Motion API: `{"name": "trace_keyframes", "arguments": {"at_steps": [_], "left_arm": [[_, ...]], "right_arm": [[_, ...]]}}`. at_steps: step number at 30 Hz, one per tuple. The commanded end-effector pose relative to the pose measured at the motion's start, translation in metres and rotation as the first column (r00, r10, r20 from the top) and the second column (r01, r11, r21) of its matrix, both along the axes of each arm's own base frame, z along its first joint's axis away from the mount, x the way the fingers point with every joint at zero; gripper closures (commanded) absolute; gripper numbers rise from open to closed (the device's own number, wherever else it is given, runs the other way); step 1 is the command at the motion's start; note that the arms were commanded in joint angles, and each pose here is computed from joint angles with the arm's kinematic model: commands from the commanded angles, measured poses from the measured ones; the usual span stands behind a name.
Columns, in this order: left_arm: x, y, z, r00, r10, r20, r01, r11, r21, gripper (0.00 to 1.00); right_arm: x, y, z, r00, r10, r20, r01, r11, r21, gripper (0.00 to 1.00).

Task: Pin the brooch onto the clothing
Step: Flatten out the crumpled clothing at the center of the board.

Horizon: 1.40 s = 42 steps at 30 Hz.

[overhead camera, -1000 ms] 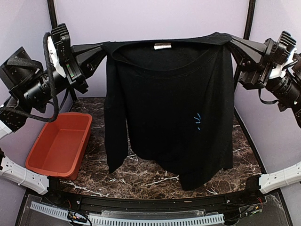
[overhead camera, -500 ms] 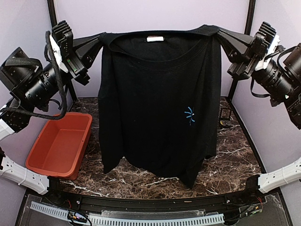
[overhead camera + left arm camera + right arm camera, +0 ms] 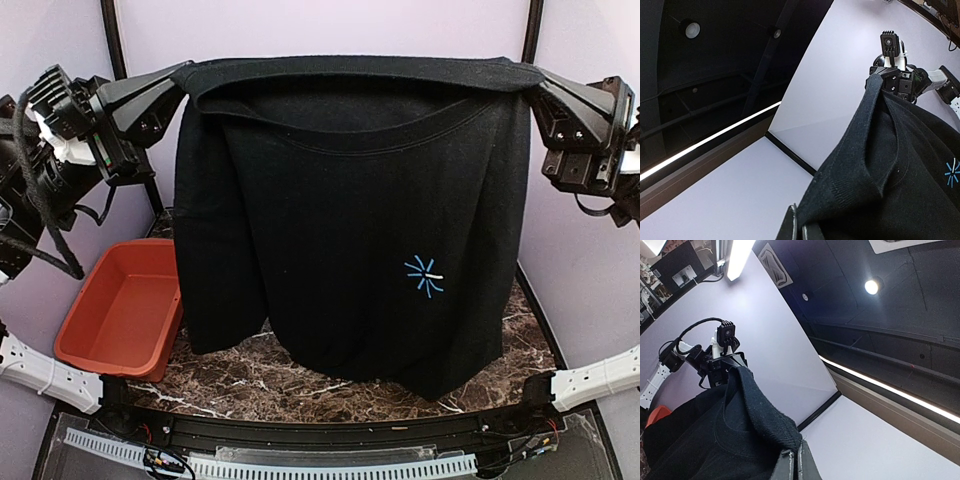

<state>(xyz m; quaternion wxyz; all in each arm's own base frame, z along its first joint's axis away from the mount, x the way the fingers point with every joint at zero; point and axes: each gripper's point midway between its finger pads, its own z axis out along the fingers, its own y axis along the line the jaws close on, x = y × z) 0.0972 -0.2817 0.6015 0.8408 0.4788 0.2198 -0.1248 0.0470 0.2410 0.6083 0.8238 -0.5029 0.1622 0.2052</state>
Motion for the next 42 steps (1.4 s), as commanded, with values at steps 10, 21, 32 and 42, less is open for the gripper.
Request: {"name": "trace_keyframes", "arguments": {"at_steps": [10,21,32,42], "left_arm": [[0.025,0.003,0.045,0.954,0.247,0.171,-0.224,0.964,-0.14,0.99],[0.279,0.04,-0.154,0.574,0.758,-0.311,-0.764,0.632,0.13,0.99],[0.436,0.04,-0.389,0.201,0.974,-0.1,-0.833,0.224,0.505,0.99],[0.491,0.022,-0.411,0.121,0.993,0.008,-0.933,0.111,0.342,0.94]], "right_arm": [[0.063,0.004,0.073,0.926,-0.376,0.027,0.354,0.892,0.282,1.0],[0.342,-0.004,-0.133,0.603,-0.738,-0.303,0.758,0.649,-0.071,1.0],[0.48,-0.012,-0.333,0.347,-0.903,-0.252,0.84,0.419,-0.346,1.0],[0.547,-0.023,-0.373,0.192,-0.962,-0.197,0.897,0.253,-0.362,1.0]]}}
